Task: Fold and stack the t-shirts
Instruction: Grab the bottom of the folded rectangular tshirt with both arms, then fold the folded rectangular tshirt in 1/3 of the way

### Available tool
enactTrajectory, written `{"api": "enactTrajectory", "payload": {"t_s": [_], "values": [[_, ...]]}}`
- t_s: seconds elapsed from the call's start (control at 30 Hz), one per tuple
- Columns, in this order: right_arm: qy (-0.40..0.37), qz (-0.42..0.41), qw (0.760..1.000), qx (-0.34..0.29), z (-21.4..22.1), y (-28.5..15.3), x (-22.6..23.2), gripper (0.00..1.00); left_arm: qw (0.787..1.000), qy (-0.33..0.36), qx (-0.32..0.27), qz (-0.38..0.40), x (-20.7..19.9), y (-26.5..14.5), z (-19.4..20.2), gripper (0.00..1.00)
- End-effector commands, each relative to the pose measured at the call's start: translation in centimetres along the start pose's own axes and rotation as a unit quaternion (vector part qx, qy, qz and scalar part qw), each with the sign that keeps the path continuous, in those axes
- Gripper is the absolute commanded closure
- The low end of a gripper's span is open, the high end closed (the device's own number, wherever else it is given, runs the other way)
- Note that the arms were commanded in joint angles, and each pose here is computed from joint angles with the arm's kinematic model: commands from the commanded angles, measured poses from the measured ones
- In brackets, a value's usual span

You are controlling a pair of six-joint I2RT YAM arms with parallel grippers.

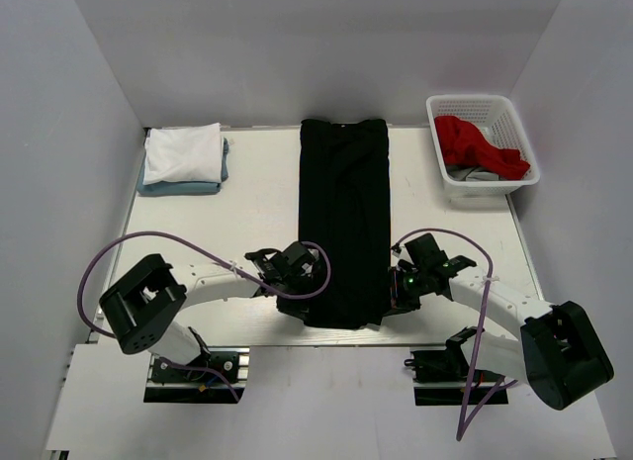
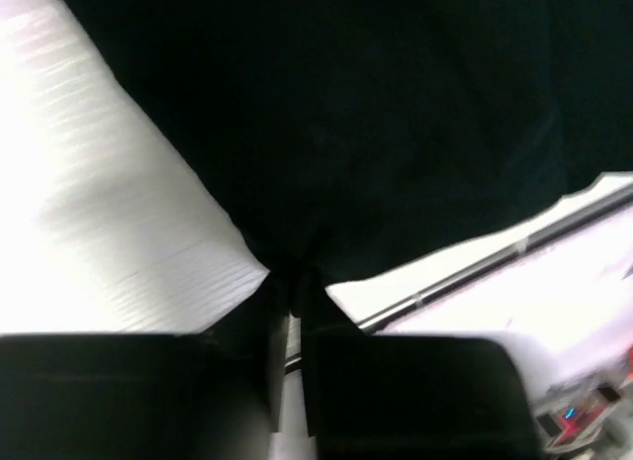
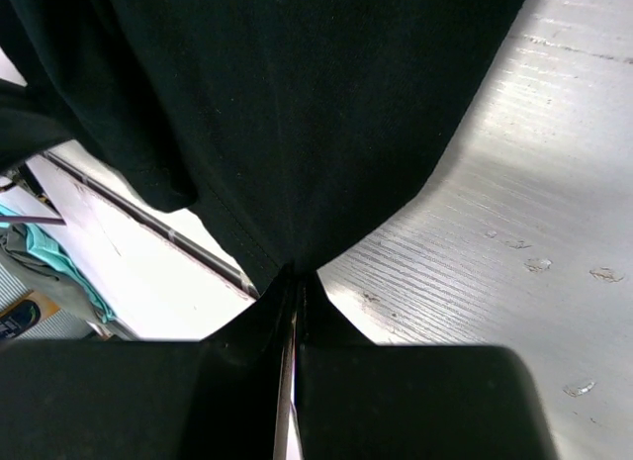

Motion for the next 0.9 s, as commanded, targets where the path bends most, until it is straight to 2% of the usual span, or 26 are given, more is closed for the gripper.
{"api": "enactTrajectory", "payload": {"t_s": [0.0, 0.13, 0.3, 0.37, 0.47, 0.57, 0.67, 0.73, 0.83, 0.87], "values": [[-0.004, -0.003, 1.000, -0.001, -0.2, -0.2, 0.4, 1.00, 0.998, 0.005, -0.001, -0.064, 1.8, 1.5, 0.7, 1.00], [-0.018, -0.010, 1.000, -0.020, -0.9, -0.8, 1.2, 1.00, 0.999, 0.024, -0.024, -0.035, 0.9, 0.2, -0.2, 1.00], [-0.018, -0.012, 0.997, -0.071, -2.6, -2.0, 2.9, 1.00, 0.992, 0.038, -0.119, 0.020, -1.2, -3.6, -2.6, 1.00], [-0.019, -0.017, 0.995, -0.100, -3.6, -2.4, 3.7, 1.00, 0.989, 0.041, -0.139, 0.033, -2.0, -4.4, -3.5, 1.00], [-0.024, -0.021, 0.991, -0.132, -5.0, -3.0, 4.9, 1.00, 0.981, 0.038, -0.191, 0.015, -2.4, -5.8, -5.4, 1.00], [-0.026, -0.004, 0.984, -0.175, -6.9, -3.8, 5.9, 1.00, 0.976, 0.025, -0.217, -0.025, -2.6, -5.6, -7.0, 1.00], [-0.017, 0.005, 0.976, -0.218, -9.0, -4.1, 7.0, 1.00, 0.962, -0.008, -0.267, -0.066, -3.7, -7.3, -10.1, 1.00], [-0.012, 0.017, 0.966, -0.257, -10.7, -4.9, 8.0, 1.00, 0.951, -0.031, -0.288, -0.107, -3.1, -7.1, -11.7, 1.00], [-0.011, 0.032, 0.953, -0.301, -13.0, -6.0, 9.2, 1.00, 0.940, -0.047, -0.314, -0.126, -3.1, -7.3, -14.0, 1.00], [-0.012, 0.041, 0.955, -0.293, -13.6, -5.4, 9.2, 1.00, 0.936, -0.051, -0.322, -0.135, -3.1, -8.0, -15.2, 1.00]]}}
Point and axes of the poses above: each gripper's point midway between its finger pads, its own y axis out along the fingers, its own x axis along the line the jaws close on, z = x × y, the point moved 10 cm from there along -y, back along the fingers, and after that the axes turned 6 degrees about y, right-handed, at the moved point
